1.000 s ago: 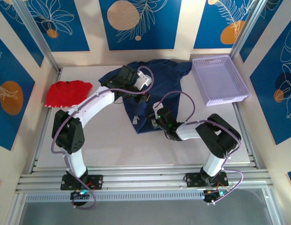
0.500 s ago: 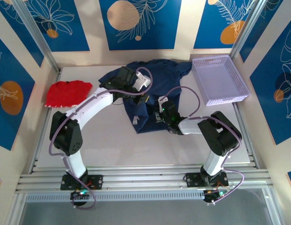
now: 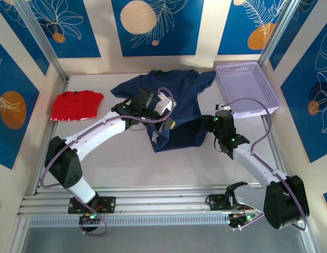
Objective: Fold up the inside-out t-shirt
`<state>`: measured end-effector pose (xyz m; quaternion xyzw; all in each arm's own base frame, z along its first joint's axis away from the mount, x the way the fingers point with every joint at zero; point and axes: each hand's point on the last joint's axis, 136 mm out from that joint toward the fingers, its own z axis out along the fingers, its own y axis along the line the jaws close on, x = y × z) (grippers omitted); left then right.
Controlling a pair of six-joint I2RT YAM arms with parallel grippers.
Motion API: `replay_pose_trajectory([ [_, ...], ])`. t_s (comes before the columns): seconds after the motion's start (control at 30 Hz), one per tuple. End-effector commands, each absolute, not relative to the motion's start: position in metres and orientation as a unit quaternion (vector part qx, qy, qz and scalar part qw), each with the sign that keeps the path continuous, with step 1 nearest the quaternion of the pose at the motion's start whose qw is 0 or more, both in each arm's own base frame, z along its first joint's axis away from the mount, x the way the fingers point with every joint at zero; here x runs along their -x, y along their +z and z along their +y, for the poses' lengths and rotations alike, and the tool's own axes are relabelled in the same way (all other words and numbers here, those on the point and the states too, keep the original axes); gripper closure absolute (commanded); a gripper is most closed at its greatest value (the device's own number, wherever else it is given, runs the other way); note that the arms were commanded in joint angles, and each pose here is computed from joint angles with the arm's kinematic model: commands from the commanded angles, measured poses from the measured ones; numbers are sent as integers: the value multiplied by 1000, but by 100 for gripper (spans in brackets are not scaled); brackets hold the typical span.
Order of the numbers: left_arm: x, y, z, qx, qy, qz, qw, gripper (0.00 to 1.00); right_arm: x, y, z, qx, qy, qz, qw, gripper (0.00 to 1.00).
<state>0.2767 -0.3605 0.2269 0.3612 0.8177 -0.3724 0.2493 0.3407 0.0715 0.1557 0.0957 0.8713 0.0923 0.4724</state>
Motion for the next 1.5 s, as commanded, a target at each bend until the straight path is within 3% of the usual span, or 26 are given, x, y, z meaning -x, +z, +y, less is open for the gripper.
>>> replay_pose_trajectory([
  [0.0,-273,242,-371,-337,-412,810,246,100,-321,124,63,-104,79,905,405,91],
  [0.3,-300,227,-382,-316,-384,834,238,100,-292,115,119,5,185,904,386,51],
  [0.37,-302,226,-384,-317,-383,835,236,100,-281,118,139,50,204,893,398,48],
  [0.5,-306,224,-385,-318,-380,836,236,100,-263,115,171,129,224,869,422,54],
  [0.67,-308,224,-386,-321,-377,837,233,100,-258,102,197,185,215,850,445,76],
  [1.13,-309,237,-381,-328,-375,835,235,100,-297,61,216,223,103,844,477,87],
  [1.47,-304,241,-380,-333,-384,830,229,100,-331,55,216,213,52,843,490,88],
])
